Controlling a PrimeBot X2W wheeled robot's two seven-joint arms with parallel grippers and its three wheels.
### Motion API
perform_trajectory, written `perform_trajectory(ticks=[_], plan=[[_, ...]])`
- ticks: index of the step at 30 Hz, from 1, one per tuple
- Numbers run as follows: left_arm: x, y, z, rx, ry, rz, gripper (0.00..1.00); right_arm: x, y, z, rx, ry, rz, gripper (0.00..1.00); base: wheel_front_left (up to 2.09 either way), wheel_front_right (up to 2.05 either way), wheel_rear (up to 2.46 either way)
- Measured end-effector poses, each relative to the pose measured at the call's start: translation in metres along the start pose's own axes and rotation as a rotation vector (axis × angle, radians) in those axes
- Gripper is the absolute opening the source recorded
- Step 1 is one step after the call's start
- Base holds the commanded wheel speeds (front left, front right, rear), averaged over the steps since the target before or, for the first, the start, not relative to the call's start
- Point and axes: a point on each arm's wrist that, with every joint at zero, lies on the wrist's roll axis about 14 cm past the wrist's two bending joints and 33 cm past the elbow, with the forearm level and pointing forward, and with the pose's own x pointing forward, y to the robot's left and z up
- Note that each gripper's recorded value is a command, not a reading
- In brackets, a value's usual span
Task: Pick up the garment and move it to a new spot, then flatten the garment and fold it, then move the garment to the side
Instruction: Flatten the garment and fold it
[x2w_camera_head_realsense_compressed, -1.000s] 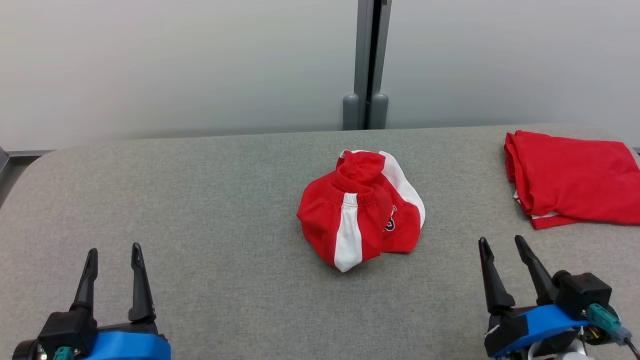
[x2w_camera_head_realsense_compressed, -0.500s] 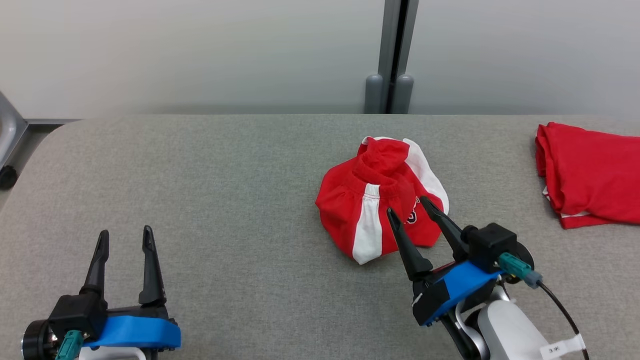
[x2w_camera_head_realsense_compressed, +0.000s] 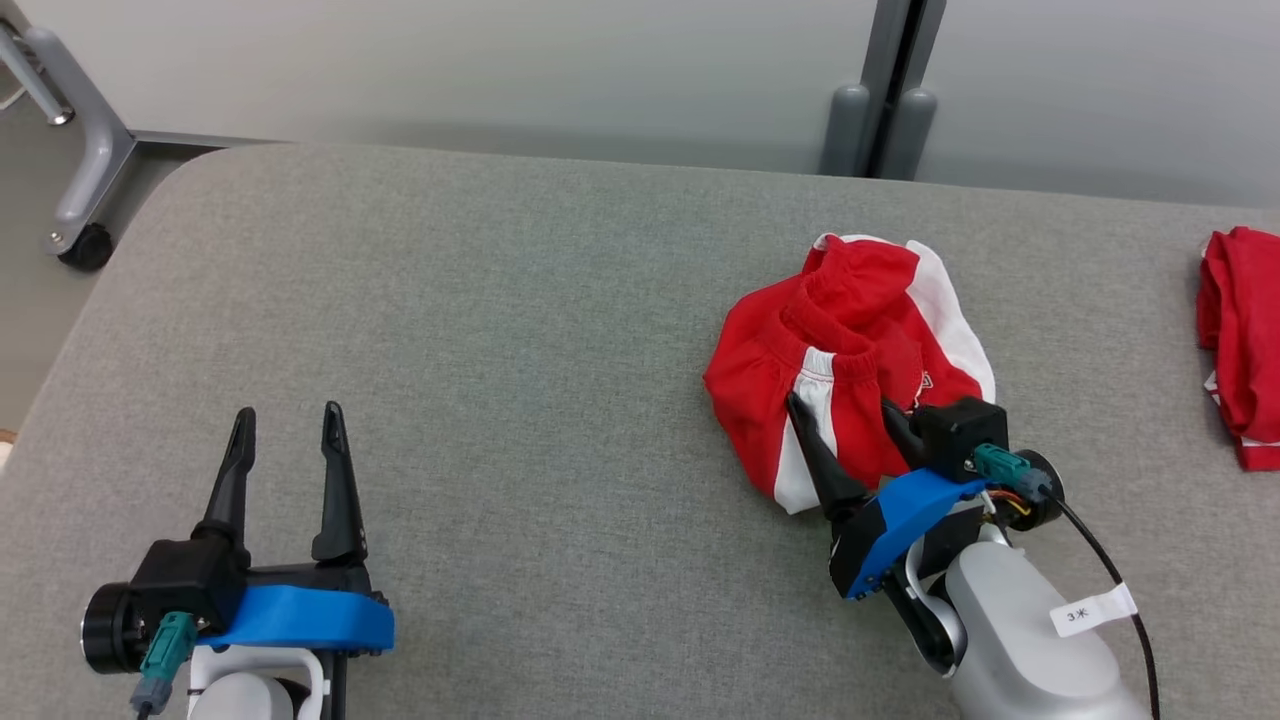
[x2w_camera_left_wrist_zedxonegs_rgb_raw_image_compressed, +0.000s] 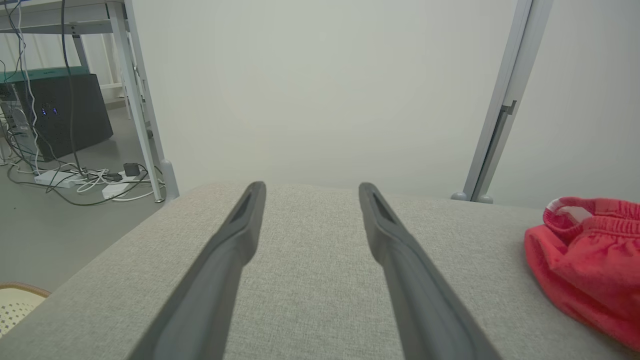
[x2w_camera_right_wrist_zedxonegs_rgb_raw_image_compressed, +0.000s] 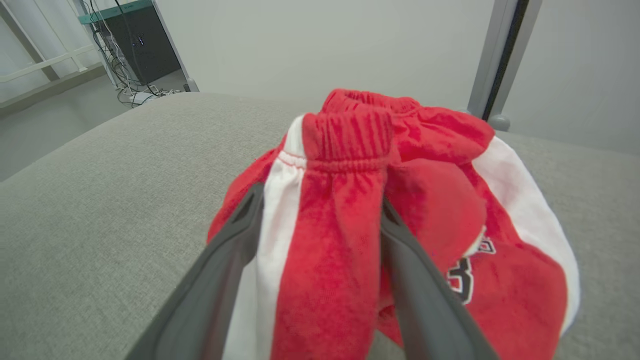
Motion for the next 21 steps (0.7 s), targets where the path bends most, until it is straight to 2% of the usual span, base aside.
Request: perform_trajectory(ticks=[1, 3, 6, 11, 16, 19, 21], plan=[[0.000, 0.001, 0.000, 0.001, 0.001, 0.003, 1.00, 0.003, 0.002, -0.001, 0.009, -0.002, 0.006, 0.52, 0.00, 0.00, 0.00], [0.000, 0.003, -0.003, 0.003, 0.008, 0.009, 1.00, 0.008, 0.005, 0.002, 0.019, -0.019, 0.017, 0.00, 0.00, 0.00, 0.00], [0.002, 0.002, -0.004, 0.001, 0.010, 0.010, 1.00, 0.009, -0.002, 0.007, 0.023, -0.035, -0.001, 0.00, 0.00, 0.00, 0.00], [0.003, -0.004, -0.003, -0.007, 0.005, -0.007, 1.00, 0.003, -0.033, 0.033, -0.017, -0.105, -0.086, 0.00, 0.00, 0.00, 0.00], [0.004, -0.013, 0.000, -0.020, -0.004, -0.029, 1.00, -0.010, -0.070, 0.075, -0.133, -0.206, -0.160, 0.00, 0.00, 0.00, 0.00], [0.004, -0.017, -0.001, -0.025, -0.003, -0.038, 1.00, -0.012, -0.074, 0.091, -0.188, -0.238, -0.161, 0.00, 0.00, 0.00, 0.00], [0.002, -0.018, -0.001, -0.028, 0.000, -0.042, 1.00, -0.004, -0.061, 0.105, -0.226, -0.267, -0.117, 0.00, 0.00, 0.00, 0.00]])
